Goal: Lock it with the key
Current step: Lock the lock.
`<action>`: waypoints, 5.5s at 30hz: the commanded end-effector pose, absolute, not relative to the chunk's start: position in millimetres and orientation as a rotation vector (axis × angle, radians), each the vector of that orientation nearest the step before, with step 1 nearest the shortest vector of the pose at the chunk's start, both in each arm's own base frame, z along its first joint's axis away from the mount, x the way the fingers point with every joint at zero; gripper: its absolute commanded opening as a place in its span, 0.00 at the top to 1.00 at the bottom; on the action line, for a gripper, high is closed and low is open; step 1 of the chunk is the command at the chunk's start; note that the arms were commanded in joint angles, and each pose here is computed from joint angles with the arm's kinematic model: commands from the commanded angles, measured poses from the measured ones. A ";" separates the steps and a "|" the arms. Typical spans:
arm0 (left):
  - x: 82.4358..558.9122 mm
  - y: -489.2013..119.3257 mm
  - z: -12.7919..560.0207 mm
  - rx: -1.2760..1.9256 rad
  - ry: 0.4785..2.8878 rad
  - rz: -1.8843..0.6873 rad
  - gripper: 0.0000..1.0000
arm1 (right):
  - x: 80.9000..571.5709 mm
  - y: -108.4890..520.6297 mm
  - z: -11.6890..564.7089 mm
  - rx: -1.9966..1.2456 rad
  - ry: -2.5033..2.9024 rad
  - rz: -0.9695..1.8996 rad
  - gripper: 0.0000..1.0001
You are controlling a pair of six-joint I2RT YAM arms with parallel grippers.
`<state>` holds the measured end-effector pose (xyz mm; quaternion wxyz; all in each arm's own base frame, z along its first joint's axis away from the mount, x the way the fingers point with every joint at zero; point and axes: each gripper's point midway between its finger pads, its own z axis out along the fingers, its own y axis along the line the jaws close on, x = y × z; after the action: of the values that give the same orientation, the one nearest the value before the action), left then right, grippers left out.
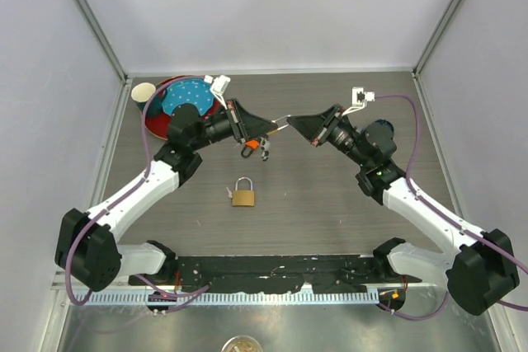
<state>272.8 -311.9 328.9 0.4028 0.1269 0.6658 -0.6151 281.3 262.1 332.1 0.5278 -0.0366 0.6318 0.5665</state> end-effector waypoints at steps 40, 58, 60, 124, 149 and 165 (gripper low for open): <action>234.7 -316.2 310.6 0.541 1.723 -1.508 1.00 | 240.0 278.0 388.1 -0.672 1.481 1.504 0.46; 198.9 -319.1 331.4 0.788 1.644 -1.651 1.00 | 237.6 279.1 350.1 -0.742 1.593 1.547 0.41; 197.5 -318.6 333.4 0.792 1.641 -1.655 1.00 | 240.7 279.2 348.3 -0.729 1.606 1.536 0.40; 220.1 -333.5 308.3 0.675 1.632 -1.635 0.23 | 258.9 277.9 415.5 -0.439 1.433 1.535 0.99; 205.3 -326.4 293.7 0.641 1.694 -1.679 1.00 | 276.2 269.8 418.9 -0.381 1.426 1.535 0.99; 185.1 -328.4 270.6 0.637 1.738 -1.695 1.00 | 282.6 271.5 413.2 -0.362 1.429 1.580 0.99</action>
<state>186.1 -331.0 257.0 0.2785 0.2294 0.6768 -0.6417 285.1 274.3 393.8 0.4469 -0.1340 0.6120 0.6386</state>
